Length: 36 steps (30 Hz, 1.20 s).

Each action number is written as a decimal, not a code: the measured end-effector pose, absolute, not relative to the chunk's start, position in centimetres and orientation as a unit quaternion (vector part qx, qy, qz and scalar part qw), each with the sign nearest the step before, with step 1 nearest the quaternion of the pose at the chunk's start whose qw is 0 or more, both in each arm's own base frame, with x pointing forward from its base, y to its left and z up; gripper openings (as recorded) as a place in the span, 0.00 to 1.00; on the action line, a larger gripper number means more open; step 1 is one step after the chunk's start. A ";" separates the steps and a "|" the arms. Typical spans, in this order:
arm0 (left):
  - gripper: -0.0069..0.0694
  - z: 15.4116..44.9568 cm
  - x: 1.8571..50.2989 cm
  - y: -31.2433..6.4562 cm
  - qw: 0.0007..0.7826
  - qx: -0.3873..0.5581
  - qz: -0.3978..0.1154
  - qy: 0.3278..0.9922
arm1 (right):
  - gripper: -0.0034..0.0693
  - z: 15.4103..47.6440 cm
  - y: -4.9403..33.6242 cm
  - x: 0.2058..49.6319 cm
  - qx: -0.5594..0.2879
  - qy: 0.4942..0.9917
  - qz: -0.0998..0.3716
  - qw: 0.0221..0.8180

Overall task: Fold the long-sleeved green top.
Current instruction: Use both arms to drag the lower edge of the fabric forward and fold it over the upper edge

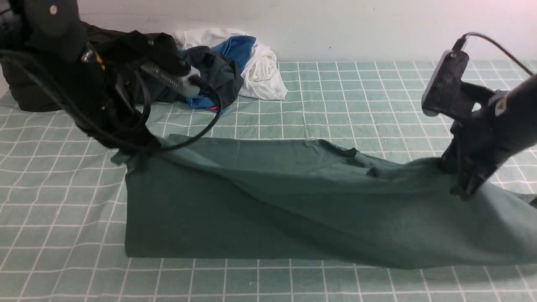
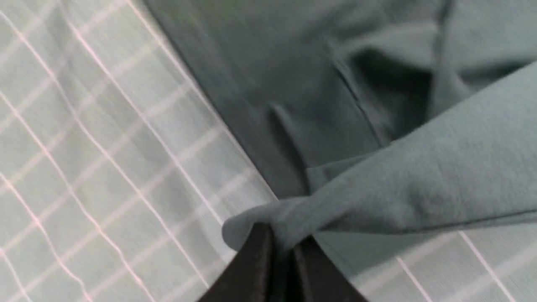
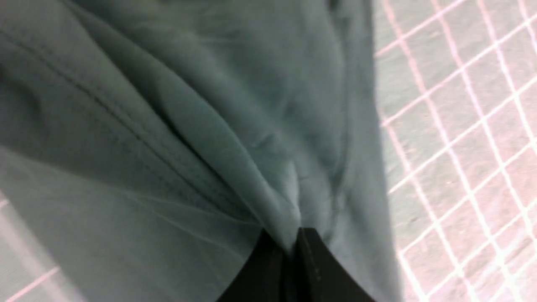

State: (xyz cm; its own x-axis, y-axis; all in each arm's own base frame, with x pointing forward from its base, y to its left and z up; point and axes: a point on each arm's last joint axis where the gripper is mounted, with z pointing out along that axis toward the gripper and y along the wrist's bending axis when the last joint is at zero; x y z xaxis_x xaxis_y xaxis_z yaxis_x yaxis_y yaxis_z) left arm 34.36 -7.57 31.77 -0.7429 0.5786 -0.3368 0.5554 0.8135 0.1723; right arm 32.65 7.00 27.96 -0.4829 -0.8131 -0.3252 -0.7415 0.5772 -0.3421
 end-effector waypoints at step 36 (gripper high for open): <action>0.64 30.7 45.4 -8.5 0.229 0.168 0.086 0.955 | 0.54 31.2 4.0 40.9 -0.119 0.928 -0.111 0.336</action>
